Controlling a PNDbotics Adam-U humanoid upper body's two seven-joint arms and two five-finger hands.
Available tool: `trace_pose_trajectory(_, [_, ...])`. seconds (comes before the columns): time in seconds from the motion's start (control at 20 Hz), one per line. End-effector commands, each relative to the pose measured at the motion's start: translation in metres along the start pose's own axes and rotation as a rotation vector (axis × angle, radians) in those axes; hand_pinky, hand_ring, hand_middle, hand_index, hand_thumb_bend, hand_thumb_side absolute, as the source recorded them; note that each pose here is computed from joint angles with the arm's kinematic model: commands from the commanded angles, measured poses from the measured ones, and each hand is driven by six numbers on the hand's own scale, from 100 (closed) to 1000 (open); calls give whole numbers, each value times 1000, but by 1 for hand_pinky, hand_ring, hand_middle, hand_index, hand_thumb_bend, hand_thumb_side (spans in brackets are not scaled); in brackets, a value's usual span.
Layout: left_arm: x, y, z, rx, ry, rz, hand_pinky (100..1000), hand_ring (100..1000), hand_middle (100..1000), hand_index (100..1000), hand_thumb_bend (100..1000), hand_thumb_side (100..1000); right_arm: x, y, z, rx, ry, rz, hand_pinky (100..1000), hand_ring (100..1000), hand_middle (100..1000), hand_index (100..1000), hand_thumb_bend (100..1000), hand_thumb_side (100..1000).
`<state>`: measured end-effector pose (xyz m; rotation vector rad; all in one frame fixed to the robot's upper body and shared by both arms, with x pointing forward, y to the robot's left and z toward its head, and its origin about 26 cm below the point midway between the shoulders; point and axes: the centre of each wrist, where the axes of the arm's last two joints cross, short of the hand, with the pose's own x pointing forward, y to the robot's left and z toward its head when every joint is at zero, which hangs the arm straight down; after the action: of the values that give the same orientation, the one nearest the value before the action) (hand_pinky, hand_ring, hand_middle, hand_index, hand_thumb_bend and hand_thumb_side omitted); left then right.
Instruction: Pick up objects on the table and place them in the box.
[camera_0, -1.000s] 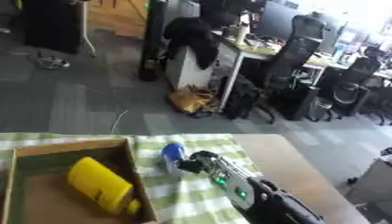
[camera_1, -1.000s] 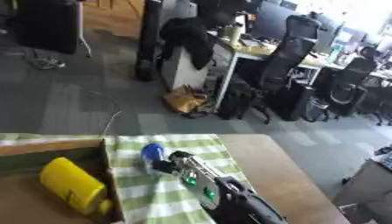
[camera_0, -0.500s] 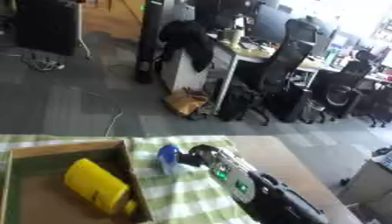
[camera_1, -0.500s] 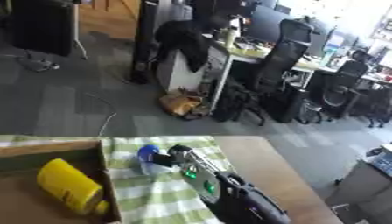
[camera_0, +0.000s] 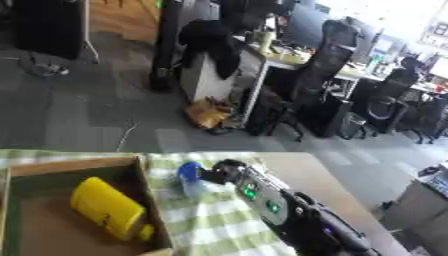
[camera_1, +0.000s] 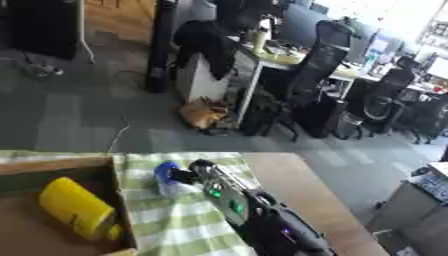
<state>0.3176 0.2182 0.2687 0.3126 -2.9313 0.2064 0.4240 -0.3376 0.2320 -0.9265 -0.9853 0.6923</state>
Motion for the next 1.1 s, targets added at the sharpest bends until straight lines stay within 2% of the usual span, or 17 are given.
trace_pose_trajectory(0.05, [6,-2,-8,-4,-39,13,928,959,933,969,100,1000,0,-19,4,-53,3,-6,1000,1000,1000,1000,100,1000])
trace_pose_trajectory(0.65, [8,-7,-11,0,-47,38,928,958,933,969,100,1000,0,-12,-3,-73,18,-32,1000,1000,1000,1000,100,1000])
trace_pose_trajectory(1.1, [8,-8,-12,8,-53,44,927,957,932,968,100,1000,-12,-5,-10,-89,62,-28,1000,1000,1000,1000,100,1000])
